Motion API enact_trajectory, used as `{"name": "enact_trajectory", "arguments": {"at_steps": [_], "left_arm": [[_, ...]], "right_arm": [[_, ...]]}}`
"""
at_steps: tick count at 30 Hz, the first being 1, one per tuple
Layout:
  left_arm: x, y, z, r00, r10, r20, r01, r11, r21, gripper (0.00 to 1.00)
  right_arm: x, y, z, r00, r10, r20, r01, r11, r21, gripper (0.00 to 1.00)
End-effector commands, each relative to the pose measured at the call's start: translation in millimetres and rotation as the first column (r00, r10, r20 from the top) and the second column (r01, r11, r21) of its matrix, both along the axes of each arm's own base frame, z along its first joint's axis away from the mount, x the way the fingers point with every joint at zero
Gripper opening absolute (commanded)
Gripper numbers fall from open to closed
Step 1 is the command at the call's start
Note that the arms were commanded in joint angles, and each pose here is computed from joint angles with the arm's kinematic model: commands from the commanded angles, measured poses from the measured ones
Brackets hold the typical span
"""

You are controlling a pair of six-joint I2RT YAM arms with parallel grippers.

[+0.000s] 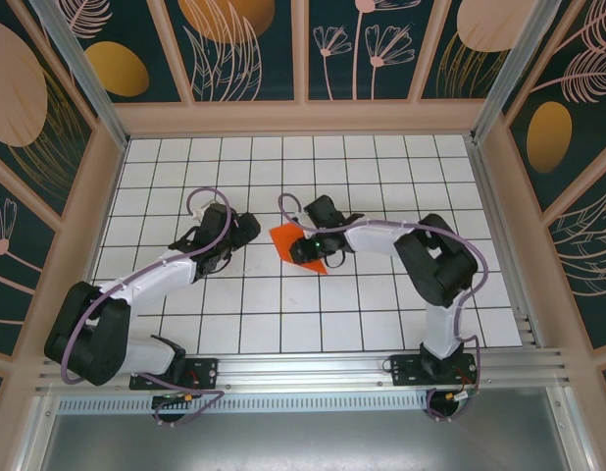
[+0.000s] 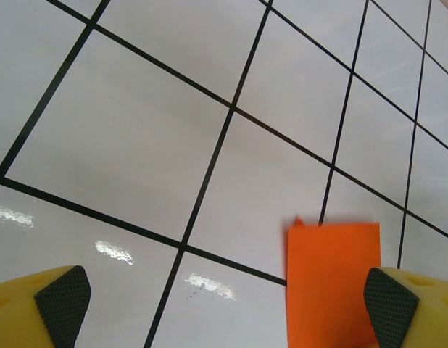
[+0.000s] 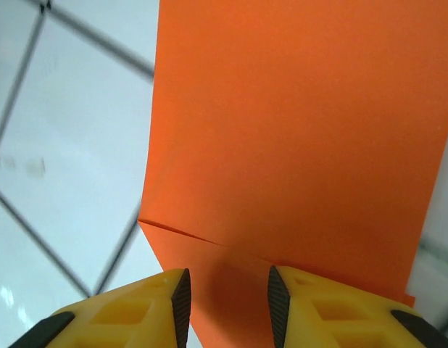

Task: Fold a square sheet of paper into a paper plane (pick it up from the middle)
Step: Fold the wing for the fifth time at the center of the table.

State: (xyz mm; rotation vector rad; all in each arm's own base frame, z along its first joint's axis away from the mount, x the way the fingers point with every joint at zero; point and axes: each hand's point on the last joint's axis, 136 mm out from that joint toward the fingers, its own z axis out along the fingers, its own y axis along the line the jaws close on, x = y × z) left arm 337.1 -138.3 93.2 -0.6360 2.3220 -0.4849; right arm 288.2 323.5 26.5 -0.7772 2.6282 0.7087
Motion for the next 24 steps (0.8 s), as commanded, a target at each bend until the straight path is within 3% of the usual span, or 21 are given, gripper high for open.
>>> {"name": "enact_trajectory", "arguments": {"at_steps": [1, 4, 8, 11, 24], "left_arm": [[2, -9, 6, 0.999, -0.034, 0.030, 0.036, 0.998, -0.059, 0.99], [-1, -25, 7, 0.995, -0.091, 0.045, 0.096, 0.986, -0.137, 0.99], [-5, -38, 5, 0.990, -0.130, 0.050, 0.138, 0.967, -0.214, 0.98], [-6, -43, 7, 0.988, -0.144, 0.055, 0.153, 0.959, -0.240, 0.97], [-8, -50, 4, 0.986, -0.160, 0.036, 0.164, 0.949, -0.268, 0.96]], "right_arm": [[-9, -22, 27, 0.998, 0.023, 0.060, -0.021, 0.999, -0.029, 0.39], [1, -22, 44, 0.990, -0.136, 0.025, 0.135, 0.990, 0.050, 0.42], [0, -33, 40, 0.925, -0.369, -0.088, 0.376, 0.922, 0.091, 0.41], [-10, -39, 34, 0.884, -0.442, -0.151, 0.458, 0.883, 0.103, 0.41], [-15, -48, 3, 0.867, -0.457, -0.198, 0.467, 0.884, 0.003, 0.39]]}}
